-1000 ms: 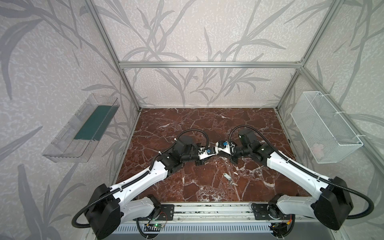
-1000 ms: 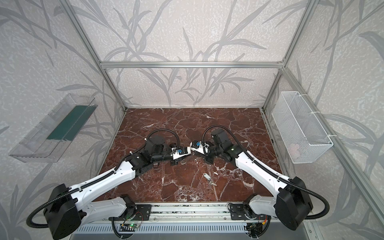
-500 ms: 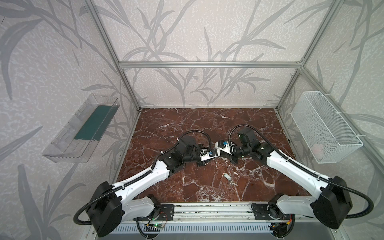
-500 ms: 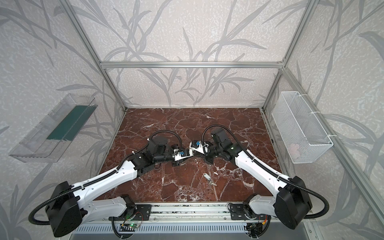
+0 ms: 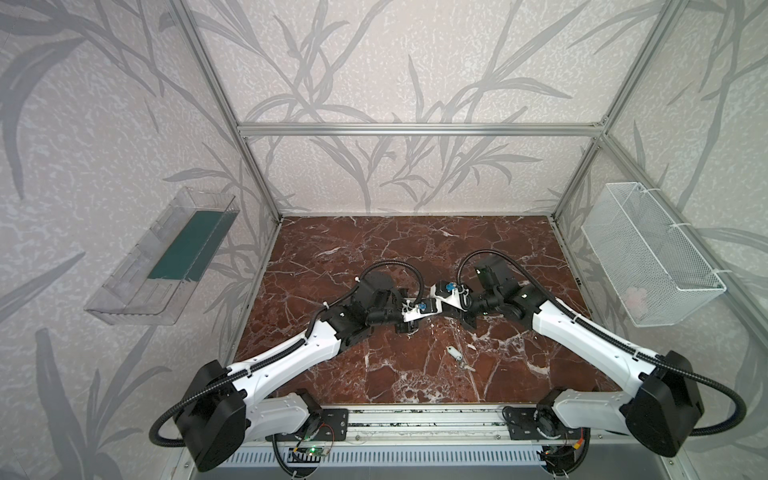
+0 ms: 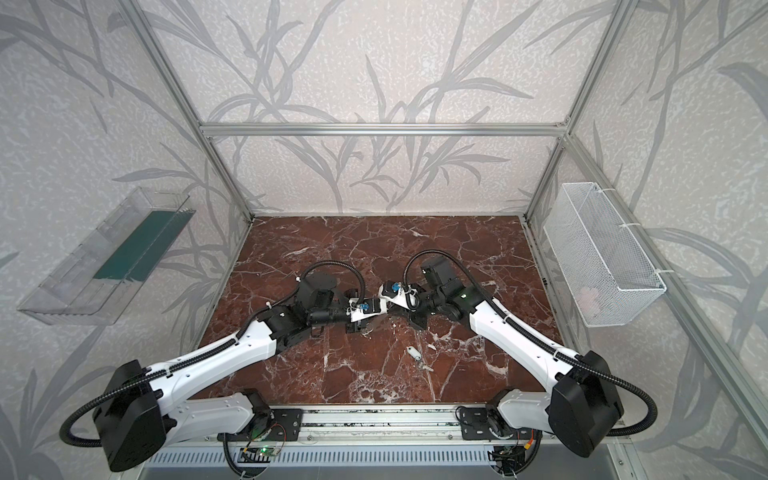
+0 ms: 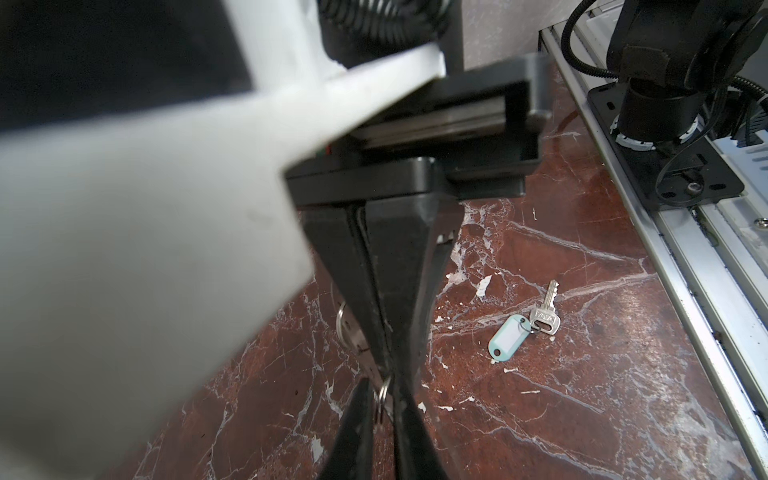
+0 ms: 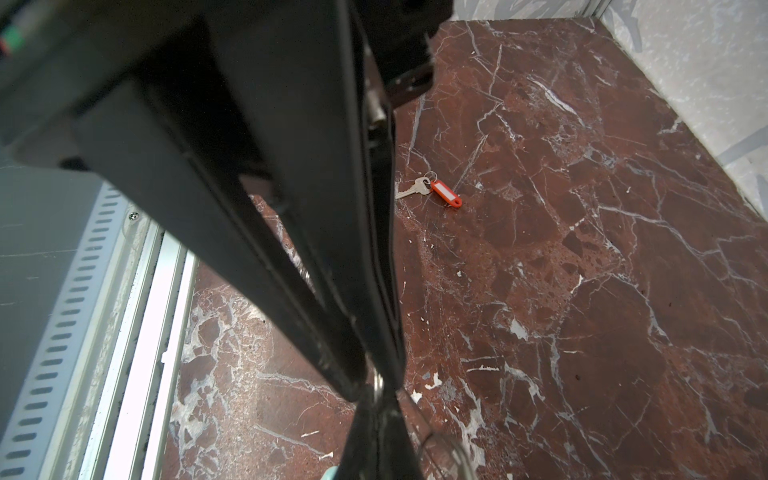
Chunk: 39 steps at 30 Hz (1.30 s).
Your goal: Put the keys on the keyring
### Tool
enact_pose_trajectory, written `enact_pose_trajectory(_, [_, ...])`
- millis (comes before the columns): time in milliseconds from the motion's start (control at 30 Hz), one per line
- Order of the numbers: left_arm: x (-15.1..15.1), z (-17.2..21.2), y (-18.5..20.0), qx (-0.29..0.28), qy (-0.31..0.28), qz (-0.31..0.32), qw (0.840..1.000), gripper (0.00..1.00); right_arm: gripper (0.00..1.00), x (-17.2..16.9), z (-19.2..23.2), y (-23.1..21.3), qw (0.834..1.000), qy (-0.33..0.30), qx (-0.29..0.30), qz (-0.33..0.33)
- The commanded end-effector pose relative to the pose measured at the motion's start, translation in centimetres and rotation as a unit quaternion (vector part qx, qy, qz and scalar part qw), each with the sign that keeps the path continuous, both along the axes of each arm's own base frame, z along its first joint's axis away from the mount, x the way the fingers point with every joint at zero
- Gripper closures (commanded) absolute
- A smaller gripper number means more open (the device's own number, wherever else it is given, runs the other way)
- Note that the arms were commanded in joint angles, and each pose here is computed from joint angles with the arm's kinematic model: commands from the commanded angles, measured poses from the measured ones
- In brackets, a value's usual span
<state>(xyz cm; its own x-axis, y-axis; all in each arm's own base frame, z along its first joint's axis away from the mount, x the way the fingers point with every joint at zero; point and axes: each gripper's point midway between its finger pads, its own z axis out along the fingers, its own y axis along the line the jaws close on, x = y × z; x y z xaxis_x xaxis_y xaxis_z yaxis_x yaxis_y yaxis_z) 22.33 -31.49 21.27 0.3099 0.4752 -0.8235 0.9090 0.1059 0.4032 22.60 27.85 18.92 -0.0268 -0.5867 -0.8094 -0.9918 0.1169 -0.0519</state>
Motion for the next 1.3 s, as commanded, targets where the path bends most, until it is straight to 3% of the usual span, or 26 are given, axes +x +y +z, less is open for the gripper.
enact_pose_trajectory(0, [-0.7,0.2,-0.7,-0.011,0.008,-0.023,1.0,0.89,1.0,0.3,2.1,0.6,1.0,-0.018,0.022,0.004])
enact_pose_trajectory(233, [-1.2,0.1,-0.7,-0.012,0.022,-0.033,0.999,0.9,1.0,0.4,2.5,0.5,0.999,-0.026,0.023,0.002])
enact_pose_trajectory(367, [-1.4,-0.3,-0.8,-0.004,0.028,-0.037,0.999,0.79,1.0,0.4,2.5,0.4,0.999,-0.027,0.022,0.003])
enact_pose_trajectory(433, [-1.2,-0.5,-0.7,0.0,0.028,-0.032,0.999,0.78,1.0,0.3,2.5,0.4,0.999,-0.027,0.021,0.004])
enact_pose_trajectory(667, [-0.9,-0.6,-0.6,0.005,0.027,-0.024,0.999,0.88,1.0,0.2,2.6,0.4,0.999,-0.03,0.022,0.005])
enact_pose_trajectory(900, [-0.8,-1.5,-0.7,0.026,0.031,-0.021,0.999,0.89,1.0,0.2,3.6,0.4,0.999,-0.041,0.032,0.004])
enact_pose_trajectory(1067, [-0.7,-1.6,-0.8,0.03,0.044,-0.019,0.998,1.0,1.0,0.2,4.2,0.3,0.998,-0.049,0.037,0.002])
enact_pose_trajectory(1133, [-0.7,-1.3,-0.9,0.023,0.053,-0.016,0.998,1.0,1.0,0.3,4.3,0.3,0.998,-0.052,0.039,0.0])
enact_pose_trajectory(1200, [-0.6,-0.7,-1.1,0.011,0.059,-0.01,0.998,1.0,0.96,0.5,4.2,0.2,0.998,-0.054,0.034,-0.008])
enact_pose_trajectory(1267, [-0.1,-0.1,-1.1,-0.007,0.066,0.009,0.998,1.0,0.85,1.0,4.0,-0.2,0.997,-0.06,0.026,-0.028])
